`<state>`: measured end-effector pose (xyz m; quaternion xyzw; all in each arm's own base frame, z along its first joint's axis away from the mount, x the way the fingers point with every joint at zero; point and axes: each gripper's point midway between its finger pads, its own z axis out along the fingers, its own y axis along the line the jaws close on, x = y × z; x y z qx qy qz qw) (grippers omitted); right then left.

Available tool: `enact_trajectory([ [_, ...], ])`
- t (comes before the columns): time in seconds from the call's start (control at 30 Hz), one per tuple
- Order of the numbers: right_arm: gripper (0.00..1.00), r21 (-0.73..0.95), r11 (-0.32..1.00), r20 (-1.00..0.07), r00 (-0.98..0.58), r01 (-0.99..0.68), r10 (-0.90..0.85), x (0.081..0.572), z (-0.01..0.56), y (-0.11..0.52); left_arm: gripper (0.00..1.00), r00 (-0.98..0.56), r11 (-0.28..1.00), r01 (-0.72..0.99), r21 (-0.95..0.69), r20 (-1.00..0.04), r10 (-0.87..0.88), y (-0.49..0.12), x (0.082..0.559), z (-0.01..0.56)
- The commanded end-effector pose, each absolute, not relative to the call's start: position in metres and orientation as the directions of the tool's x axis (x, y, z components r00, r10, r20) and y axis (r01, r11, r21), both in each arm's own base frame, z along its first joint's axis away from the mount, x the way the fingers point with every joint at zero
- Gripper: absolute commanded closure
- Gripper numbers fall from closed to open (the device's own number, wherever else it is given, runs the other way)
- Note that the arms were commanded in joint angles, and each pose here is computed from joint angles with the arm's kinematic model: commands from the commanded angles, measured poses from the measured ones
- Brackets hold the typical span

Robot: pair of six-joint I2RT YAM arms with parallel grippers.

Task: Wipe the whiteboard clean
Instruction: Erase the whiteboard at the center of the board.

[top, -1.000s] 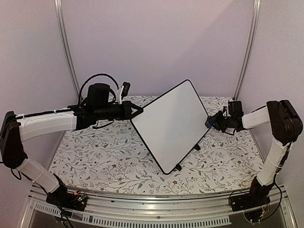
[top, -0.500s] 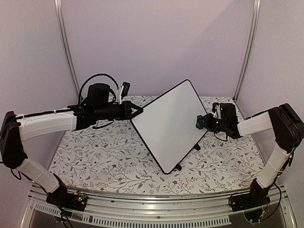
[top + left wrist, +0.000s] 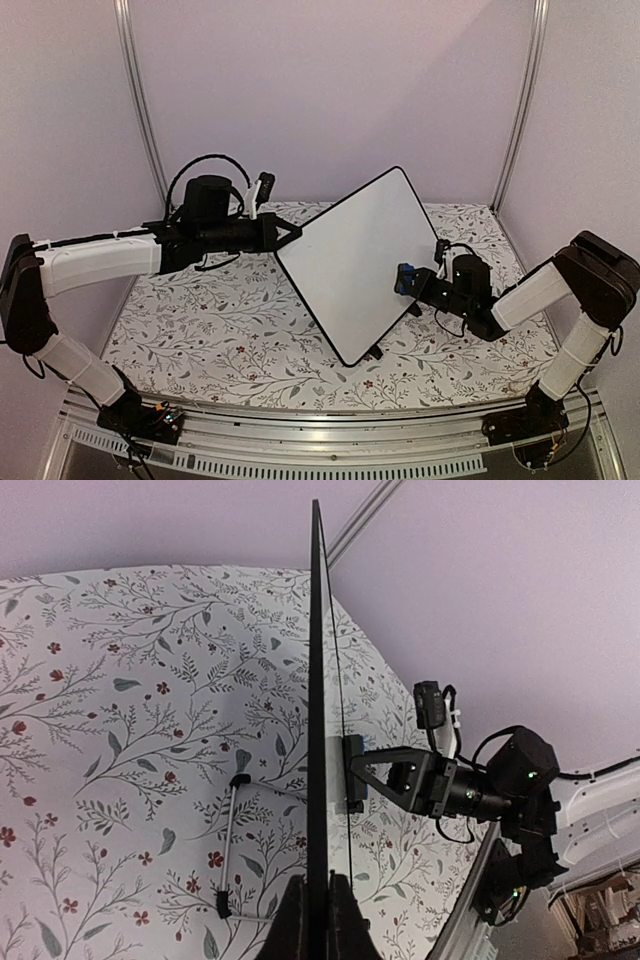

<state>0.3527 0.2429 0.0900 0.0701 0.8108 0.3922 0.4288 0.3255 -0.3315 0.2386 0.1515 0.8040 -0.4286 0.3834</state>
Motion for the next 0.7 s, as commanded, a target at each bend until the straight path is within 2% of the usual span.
enact_trajectory([
  [0.0, 0.82, 0.725, 0.686, -0.537, -0.672, -0.060, 0.510, 0.329, 0.047, 0.227, 1.00, -0.591, 0.477, 0.708, -0.521, -0.806, -0.004, -0.350, 0.297, 0.258],
  [0.17, 0.81, 0.723, 0.689, -0.516, -0.619, 0.056, 0.592, 0.335, 0.041, 0.197, 1.00, -0.588, 0.475, 0.710, -0.519, -0.809, -0.005, -0.350, 0.296, 0.260],
  [0.33, 0.80, 0.738, 0.667, -0.493, -0.593, 0.104, 0.637, 0.356, 0.042, 0.176, 1.00, -0.589, 0.475, 0.709, -0.521, -0.808, -0.006, -0.350, 0.296, 0.260],
  [0.53, 0.79, 0.698, 0.712, -0.562, -0.562, 0.071, 0.607, 0.389, 0.059, 0.177, 1.00, -0.590, 0.475, 0.709, -0.521, -0.807, -0.004, -0.351, 0.296, 0.259],
  [0.67, 0.79, 0.701, 0.711, -0.564, -0.575, 0.046, 0.593, 0.397, 0.061, 0.187, 1.00, -0.590, 0.475, 0.709, -0.520, -0.807, -0.004, -0.351, 0.296, 0.259],
])
